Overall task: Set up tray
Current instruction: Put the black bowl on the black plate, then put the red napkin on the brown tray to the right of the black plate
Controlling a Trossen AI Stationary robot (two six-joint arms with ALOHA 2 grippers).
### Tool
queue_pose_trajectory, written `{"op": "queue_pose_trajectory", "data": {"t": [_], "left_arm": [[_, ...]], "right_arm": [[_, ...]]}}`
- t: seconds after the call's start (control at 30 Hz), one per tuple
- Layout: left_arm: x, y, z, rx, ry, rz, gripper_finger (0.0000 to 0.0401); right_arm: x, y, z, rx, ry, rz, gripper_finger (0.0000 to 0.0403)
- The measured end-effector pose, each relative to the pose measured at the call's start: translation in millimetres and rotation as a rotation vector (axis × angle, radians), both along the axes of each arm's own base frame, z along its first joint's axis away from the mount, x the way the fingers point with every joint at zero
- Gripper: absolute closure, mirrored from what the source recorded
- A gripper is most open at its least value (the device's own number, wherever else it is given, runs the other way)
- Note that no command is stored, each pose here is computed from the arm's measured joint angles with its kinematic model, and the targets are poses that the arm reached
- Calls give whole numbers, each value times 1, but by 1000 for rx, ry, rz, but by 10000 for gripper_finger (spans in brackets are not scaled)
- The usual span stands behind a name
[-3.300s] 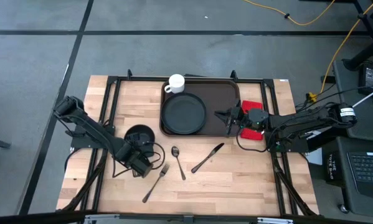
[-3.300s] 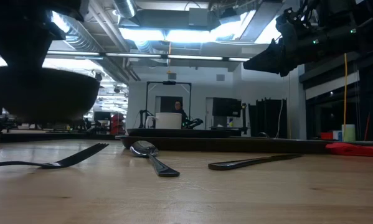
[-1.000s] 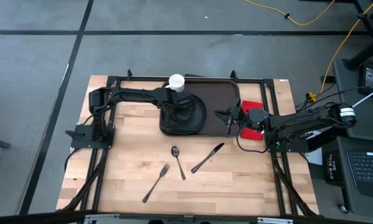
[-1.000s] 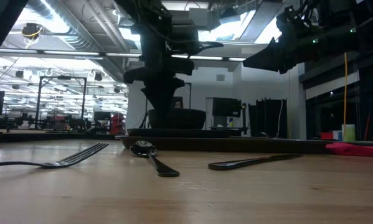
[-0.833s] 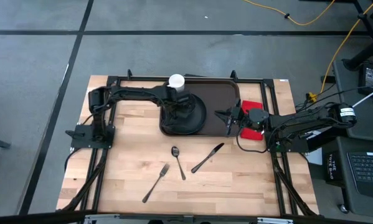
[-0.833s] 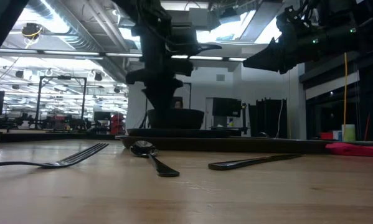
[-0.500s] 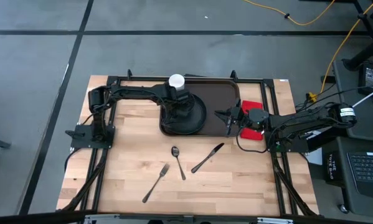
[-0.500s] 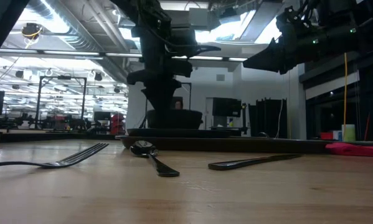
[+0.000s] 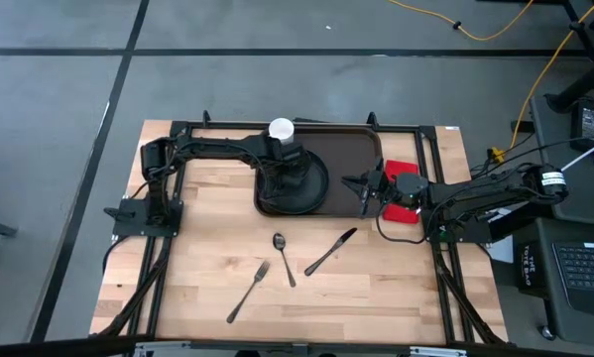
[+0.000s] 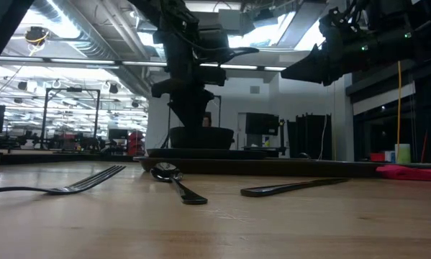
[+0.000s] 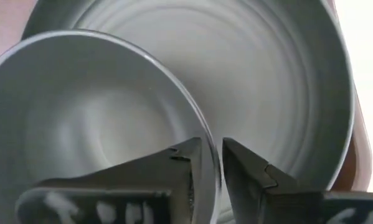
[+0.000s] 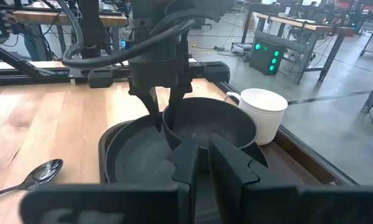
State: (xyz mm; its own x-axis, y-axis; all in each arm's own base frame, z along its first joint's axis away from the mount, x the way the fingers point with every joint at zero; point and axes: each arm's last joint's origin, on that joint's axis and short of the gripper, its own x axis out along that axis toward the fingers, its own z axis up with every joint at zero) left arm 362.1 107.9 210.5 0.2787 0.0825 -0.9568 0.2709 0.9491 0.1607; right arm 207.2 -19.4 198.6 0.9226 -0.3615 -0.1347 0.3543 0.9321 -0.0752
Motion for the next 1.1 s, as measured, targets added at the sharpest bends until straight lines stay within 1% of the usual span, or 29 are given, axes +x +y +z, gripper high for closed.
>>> {"op": "queue_pose_trajectory", "data": {"t": [0.17, 0.27, 0.37, 0.43, 0.57, 0.63, 0.73, 0.87, 0.97, 1.1], "left_arm": [[0, -2, 1, 0, -1, -3, 322], [0, -5, 7, 10, -9, -11, 312], [-2, -8, 21, 8, -12, -6, 302], [0, -10, 33, 6, -46, 0, 296], [-8, -15, 51, 17, -43, -17, 287], [-16, -19, 61, 40, -36, -22, 286], [-30, -22, 83, 42, -86, 22, 290], [-53, -22, 107, 6, -221, 56, 311], [-76, -23, 108, -9, -319, 80, 335], [-109, -29, 93, -19, -452, 122, 370]], "right_arm": [[0, 0, 0, 0, 2, 0, 360], [0, 0, 0, 0, 2, 0, 360], [0, 0, -1, 0, 6, 0, 360], [0, 0, -1, -1, 13, 0, 360], [0, 0, -2, -1, 19, -6, 360], [0, 0, -2, -2, 20, -12, 360], [-1, -1, -2, -6, 22, -25, 360], [-1, -1, -3, -7, 30, -26, 360], [-1, -1, -3, -26, 41, -23, 360], [-2, 0, -7, -53, 99, -12, 364]]}}
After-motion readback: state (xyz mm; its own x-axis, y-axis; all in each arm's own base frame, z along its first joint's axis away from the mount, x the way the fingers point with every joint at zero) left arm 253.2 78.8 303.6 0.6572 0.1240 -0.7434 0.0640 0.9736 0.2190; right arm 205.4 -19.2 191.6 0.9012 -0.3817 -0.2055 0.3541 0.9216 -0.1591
